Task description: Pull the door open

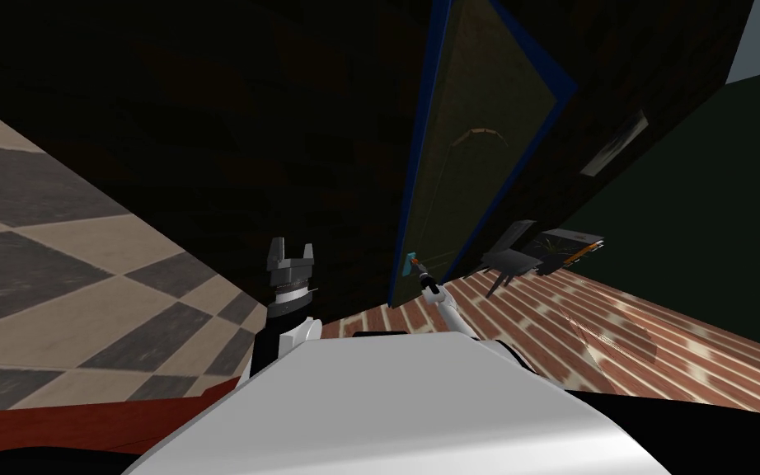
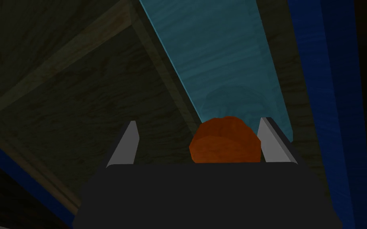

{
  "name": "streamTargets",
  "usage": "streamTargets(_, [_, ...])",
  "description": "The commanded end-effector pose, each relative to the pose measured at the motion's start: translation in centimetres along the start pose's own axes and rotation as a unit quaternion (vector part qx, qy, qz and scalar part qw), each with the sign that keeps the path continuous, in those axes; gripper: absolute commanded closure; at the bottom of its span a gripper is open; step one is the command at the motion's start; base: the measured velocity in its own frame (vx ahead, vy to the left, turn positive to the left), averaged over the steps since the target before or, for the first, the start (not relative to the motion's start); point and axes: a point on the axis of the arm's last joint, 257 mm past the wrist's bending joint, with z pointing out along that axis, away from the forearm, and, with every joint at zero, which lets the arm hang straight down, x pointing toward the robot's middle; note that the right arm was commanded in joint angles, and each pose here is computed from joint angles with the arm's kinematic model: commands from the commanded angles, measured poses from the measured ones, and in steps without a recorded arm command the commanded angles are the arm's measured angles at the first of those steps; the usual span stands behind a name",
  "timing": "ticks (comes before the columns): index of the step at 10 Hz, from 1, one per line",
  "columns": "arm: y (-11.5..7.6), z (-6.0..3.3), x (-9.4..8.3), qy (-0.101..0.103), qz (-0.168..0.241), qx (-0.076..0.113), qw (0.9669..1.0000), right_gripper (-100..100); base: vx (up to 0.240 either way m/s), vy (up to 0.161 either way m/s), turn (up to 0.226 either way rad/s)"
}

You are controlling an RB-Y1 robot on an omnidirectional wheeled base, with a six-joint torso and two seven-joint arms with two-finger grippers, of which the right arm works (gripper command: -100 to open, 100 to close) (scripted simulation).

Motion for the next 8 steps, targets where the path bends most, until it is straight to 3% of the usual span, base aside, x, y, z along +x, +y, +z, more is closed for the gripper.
streamTargets(1, [-2.4, 0.05, -1.5, -0.009, -0.002, 0.018, 0.9998, 100, 0.000, -0.005, -0.011])
streamTargets(5, [-2.4, 0.05, -1.5, -0.009, -0.002, 0.018, 0.9998, 100, 0.006, 0.002, 0.001])
streamTargets(6, [-0.2, -0.16, 0.0, -0.003, 0.019, 0.000, 0.9998, 100, -0.038, -0.013, 0.184])
streamTargets(8, [-0.3, -0.13, -0.2, -0.006, 0.053, 0.000, 0.9986, 100, -0.088, -0.091, 0.249])
